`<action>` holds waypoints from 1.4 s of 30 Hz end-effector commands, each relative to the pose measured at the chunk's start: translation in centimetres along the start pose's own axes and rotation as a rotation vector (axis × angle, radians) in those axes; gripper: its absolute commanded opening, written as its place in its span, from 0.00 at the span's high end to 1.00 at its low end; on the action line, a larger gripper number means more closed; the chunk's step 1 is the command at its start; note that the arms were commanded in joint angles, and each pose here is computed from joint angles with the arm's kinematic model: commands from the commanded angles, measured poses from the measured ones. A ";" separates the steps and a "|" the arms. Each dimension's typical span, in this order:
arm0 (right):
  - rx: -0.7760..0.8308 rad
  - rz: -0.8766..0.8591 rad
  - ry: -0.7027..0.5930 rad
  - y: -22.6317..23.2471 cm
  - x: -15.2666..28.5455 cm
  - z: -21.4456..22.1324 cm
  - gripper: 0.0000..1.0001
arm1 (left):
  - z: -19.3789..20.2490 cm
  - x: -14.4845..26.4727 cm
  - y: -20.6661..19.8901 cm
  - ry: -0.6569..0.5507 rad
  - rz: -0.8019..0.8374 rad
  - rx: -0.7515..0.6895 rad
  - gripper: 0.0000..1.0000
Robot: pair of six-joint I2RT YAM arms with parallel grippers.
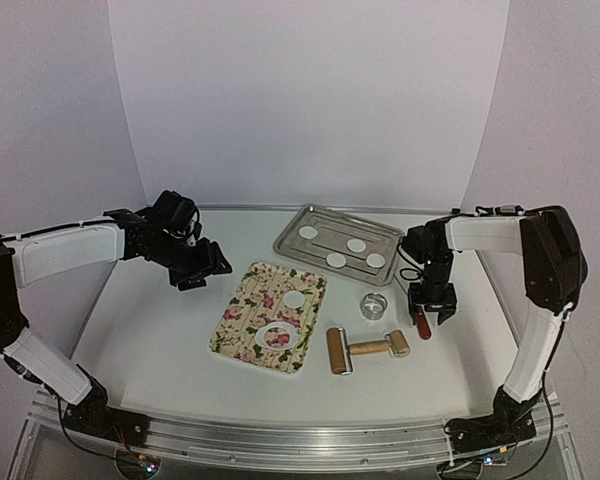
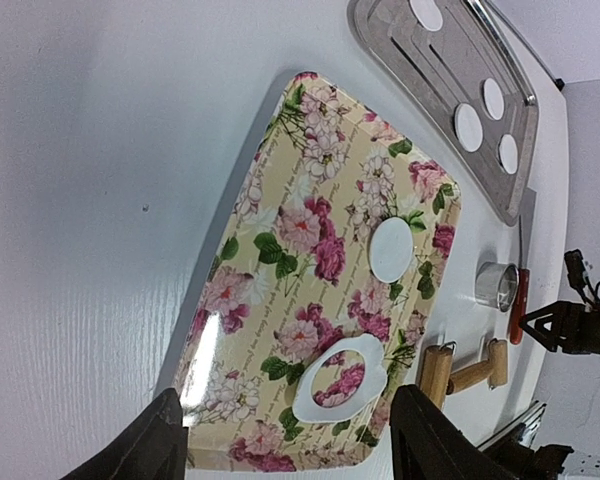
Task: Roll out the dumpling wrappers from the dough
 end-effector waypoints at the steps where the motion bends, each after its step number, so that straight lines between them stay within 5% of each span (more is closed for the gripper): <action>1: 0.003 0.004 0.020 0.3 -1.3 -0.4 0.45 | 0.2 1.5 -0.2 -0.017 0.017 0.011 0.06; 11: -0.026 0.066 0.047 0.1 -3.6 -0.4 0.61 | -0.1 2.0 -0.4 -0.026 0.006 -0.001 0.06; 21: -0.058 0.005 -0.042 -1.0 0.4 0.0 0.99 | -1.2 2.2 -1.4 -0.022 0.024 0.001 0.06; 31: 0.151 -0.250 -0.163 -1.5 10.5 2.2 1.00 | -4.2 3.5 -5.8 -0.033 0.254 0.020 0.06; 42: 0.384 -0.326 -0.162 4.8 13.7 9.4 1.00 | -3.2 1.1 -12.7 0.065 0.535 -0.108 0.05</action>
Point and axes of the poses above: each gripper's point midway between its finger pads, its own x axis back along the fingers, its own y axis along the line the jaws close on, z = x × y, the point moved 9 cm from there along x, back along the fingers, and after that the axes turned 10 degrees about -x, right-handed, at the moved point
